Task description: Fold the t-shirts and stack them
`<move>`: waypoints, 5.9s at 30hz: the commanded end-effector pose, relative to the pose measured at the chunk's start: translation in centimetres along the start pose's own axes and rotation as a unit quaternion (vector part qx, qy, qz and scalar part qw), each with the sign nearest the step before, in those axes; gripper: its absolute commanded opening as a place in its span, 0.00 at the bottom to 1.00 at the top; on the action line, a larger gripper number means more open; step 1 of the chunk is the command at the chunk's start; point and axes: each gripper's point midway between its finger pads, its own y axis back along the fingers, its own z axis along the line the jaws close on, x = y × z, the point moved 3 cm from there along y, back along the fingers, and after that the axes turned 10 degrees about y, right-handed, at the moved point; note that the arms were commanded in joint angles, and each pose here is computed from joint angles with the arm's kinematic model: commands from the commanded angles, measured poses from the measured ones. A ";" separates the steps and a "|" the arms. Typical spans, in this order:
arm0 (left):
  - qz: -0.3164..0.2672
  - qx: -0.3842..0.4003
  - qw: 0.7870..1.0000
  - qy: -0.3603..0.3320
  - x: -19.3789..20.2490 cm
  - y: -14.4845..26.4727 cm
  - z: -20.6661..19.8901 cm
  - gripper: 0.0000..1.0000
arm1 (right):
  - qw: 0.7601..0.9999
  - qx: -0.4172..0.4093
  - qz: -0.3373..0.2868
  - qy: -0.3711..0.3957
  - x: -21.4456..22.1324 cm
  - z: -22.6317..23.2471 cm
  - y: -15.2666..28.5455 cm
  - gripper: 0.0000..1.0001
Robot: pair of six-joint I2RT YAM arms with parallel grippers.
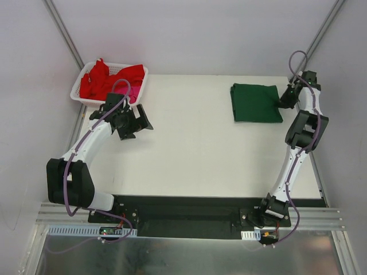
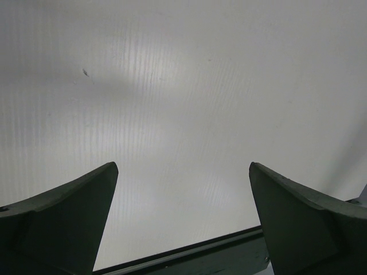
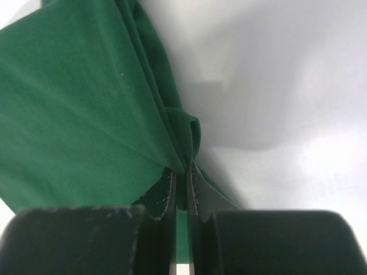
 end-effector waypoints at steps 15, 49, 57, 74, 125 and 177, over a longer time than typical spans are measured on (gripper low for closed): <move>-0.019 0.009 1.000 0.007 -2.1 0.8 -1.7 0.99 | 0.991 -0.012 -0.118 0.053 -6.5 -0.3 6.8 0.96; -0.106 0.073 0.991 -0.031 2.4 8.1 -0.6 0.99 | 0.983 -0.118 -0.127 0.060 18.4 14.5 28.2 0.96; -0.095 0.066 0.993 -0.029 1.9 7.2 -0.7 0.99 | 0.991 0.003 -0.137 0.006 10.3 13.2 21.9 0.96; -0.097 0.044 0.994 -0.001 0.8 5.9 -0.5 0.99 | 0.985 -0.137 -0.108 -0.009 11.1 18.3 21.6 0.96; -0.134 0.010 0.990 -0.039 -4.0 2.1 -0.8 0.99 | 0.993 -0.053 -0.106 -0.001 2.9 18.1 2.2 0.96; -0.116 0.049 0.992 -0.027 -4.0 5.9 -2.8 0.99 | 0.993 0.002 -0.117 0.026 20.0 14.3 26.8 0.96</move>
